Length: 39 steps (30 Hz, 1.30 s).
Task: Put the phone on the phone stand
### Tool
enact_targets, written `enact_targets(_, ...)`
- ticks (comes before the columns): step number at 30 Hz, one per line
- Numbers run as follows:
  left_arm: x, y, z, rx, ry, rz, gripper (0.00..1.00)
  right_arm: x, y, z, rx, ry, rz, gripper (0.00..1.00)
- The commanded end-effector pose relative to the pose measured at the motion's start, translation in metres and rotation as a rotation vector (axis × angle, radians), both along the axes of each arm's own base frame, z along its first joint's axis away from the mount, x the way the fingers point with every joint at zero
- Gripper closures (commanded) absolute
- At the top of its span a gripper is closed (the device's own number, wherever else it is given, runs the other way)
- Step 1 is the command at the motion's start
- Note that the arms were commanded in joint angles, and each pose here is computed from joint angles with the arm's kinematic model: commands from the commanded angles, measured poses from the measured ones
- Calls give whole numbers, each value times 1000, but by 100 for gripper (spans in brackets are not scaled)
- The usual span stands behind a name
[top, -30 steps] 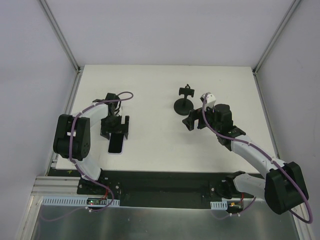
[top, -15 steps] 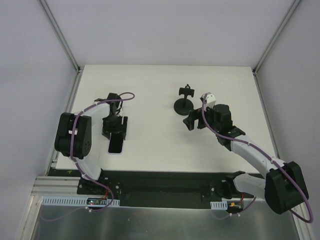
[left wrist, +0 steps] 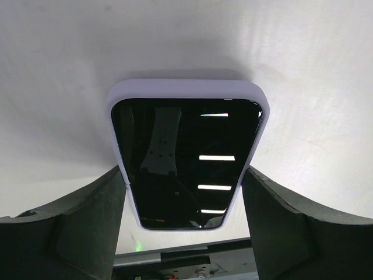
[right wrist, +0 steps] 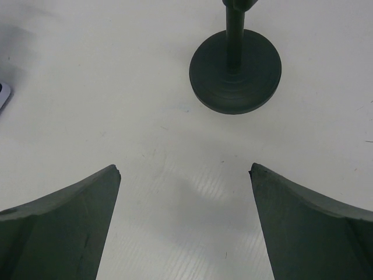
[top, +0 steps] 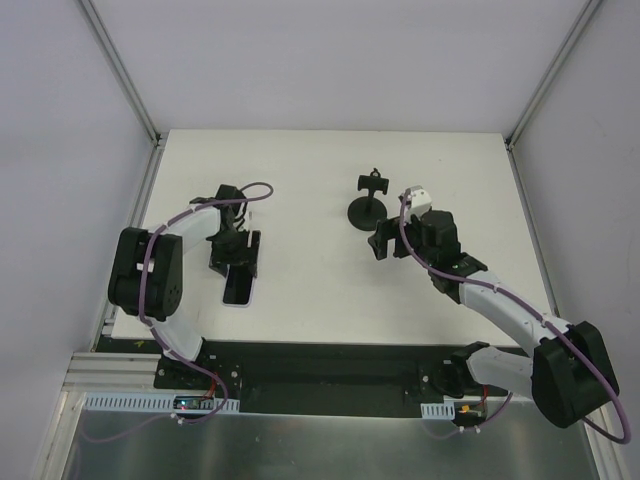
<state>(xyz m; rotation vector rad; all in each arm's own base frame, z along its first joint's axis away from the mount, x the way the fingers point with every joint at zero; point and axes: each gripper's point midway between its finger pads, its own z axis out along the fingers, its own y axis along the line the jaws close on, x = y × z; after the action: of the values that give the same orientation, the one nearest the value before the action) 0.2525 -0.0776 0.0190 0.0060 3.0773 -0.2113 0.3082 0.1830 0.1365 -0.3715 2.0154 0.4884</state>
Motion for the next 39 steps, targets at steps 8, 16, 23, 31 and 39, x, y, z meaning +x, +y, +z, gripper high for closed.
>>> enact_targets(8,20,-50,61,-269,-225,39,100,15,14,19,1,-40,-61,4)
enact_targets(16,30,-67,127,-402,-398,107,100,-19,58,29,47,-12,28,4)
enact_targets(23,35,-116,173,-580,-463,89,100,-62,131,55,260,-34,161,3)
enact_targets(31,41,-152,204,-664,-533,13,100,-57,160,61,310,-45,142,13)
enact_targets(39,33,-159,186,-710,-488,-16,100,-55,174,59,348,-42,161,26)
